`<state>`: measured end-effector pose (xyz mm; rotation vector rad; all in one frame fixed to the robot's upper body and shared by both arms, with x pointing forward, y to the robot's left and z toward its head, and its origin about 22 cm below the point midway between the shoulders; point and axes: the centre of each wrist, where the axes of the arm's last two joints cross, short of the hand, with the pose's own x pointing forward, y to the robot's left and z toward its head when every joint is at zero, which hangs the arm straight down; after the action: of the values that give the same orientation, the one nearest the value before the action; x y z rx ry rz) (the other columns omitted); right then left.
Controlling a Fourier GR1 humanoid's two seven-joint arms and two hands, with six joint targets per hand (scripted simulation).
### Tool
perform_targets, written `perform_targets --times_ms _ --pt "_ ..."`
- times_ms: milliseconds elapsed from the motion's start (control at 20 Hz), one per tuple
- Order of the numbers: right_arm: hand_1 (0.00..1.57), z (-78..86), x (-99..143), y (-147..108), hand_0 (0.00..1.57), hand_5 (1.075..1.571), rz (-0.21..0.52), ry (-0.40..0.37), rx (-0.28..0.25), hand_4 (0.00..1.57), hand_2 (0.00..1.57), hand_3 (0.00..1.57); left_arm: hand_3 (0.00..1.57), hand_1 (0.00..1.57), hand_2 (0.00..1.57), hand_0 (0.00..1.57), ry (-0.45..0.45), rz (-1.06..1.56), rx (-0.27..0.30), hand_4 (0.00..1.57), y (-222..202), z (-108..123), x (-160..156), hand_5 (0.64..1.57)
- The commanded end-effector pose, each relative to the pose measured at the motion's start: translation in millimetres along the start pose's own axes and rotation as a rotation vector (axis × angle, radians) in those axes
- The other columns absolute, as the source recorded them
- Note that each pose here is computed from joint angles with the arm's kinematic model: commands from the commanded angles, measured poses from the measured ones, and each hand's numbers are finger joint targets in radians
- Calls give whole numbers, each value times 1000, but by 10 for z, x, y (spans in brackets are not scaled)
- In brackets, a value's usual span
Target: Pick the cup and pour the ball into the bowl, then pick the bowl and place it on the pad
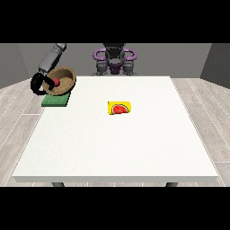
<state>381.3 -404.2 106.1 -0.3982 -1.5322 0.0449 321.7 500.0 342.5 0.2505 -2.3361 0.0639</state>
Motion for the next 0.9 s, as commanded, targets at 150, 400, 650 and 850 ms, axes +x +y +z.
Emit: perform_targets --times_ms 150,400,650,850 --pt "1571 -46 161 -491 1571 1552 21 -90 -53 1299 1571 586 0 0 0 0 -82 -2 -8 127 -45 -180 466 1532" --pt "1571 0 -52 -623 1571 1556 6 -25 -82 1282 1571 321 0 0 0 0 -74 13 -45 0 -284 -170 448 1532" --pt "1571 26 147 -939 1571 1559 -8 -38 -64 1256 1571 705 0 0 0 0 -52 20 -32 0 -244 -78 292 1529" --pt "1571 -15 102 -703 1571 1569 69 18 -24 1229 1571 1032 0 0 0 0 21 12 -32 0 -253 17 -7 1532"
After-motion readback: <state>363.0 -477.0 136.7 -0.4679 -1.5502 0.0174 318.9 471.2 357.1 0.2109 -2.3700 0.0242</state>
